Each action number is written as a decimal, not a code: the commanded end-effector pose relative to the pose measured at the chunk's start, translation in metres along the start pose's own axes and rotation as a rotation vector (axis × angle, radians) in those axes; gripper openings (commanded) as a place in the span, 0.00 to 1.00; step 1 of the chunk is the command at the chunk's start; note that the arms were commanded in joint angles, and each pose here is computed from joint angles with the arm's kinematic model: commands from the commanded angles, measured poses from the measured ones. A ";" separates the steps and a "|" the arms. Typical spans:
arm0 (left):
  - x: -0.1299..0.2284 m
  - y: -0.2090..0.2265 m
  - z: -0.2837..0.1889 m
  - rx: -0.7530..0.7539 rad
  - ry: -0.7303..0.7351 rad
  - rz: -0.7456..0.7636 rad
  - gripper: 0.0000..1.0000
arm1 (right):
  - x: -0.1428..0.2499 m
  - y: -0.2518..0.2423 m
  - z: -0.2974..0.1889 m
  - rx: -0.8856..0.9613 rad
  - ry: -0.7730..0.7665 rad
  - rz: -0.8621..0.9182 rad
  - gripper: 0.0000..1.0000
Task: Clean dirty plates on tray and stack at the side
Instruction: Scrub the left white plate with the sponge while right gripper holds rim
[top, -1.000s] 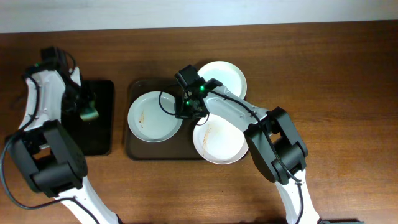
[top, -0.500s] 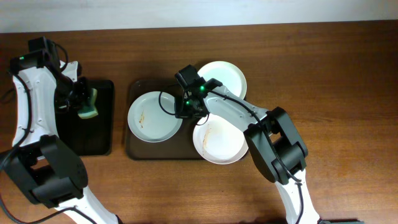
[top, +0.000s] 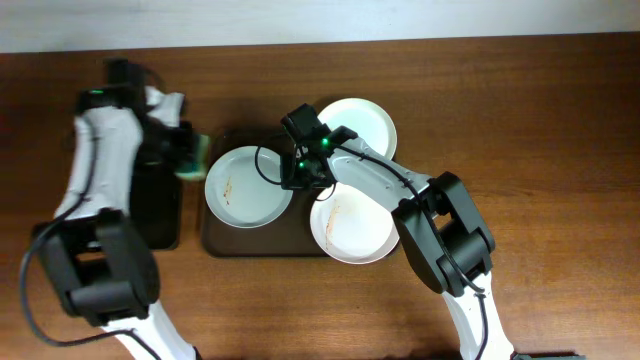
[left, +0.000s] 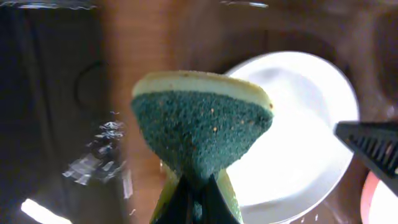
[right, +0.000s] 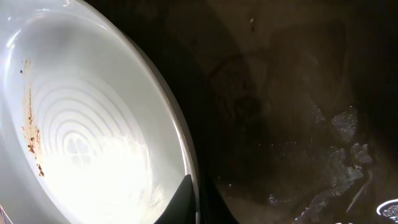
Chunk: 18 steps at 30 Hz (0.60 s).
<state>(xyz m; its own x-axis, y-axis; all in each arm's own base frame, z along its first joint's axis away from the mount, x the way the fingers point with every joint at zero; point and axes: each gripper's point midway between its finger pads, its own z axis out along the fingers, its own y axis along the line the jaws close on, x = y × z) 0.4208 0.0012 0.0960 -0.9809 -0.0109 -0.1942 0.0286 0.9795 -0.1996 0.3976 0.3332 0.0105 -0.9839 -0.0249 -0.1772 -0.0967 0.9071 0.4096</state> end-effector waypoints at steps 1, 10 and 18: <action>0.012 -0.036 0.025 0.042 0.009 -0.001 0.01 | 0.003 0.001 0.007 -0.010 0.019 0.005 0.04; 0.051 -0.036 0.077 -0.064 0.065 -0.029 0.01 | 0.003 0.001 0.007 -0.013 0.019 0.005 0.04; 0.073 -0.038 0.078 -0.071 0.144 -0.045 0.01 | 0.003 0.001 0.007 -0.012 0.020 0.005 0.04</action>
<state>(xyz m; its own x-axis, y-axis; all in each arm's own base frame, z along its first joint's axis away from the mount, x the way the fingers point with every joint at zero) 0.3747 -0.0544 0.0168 -0.9968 -0.0103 -0.0793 0.0021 0.9879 -0.1553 0.3965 0.3341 0.0108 -0.9845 -0.0284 -0.1729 -0.0990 0.9043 0.4152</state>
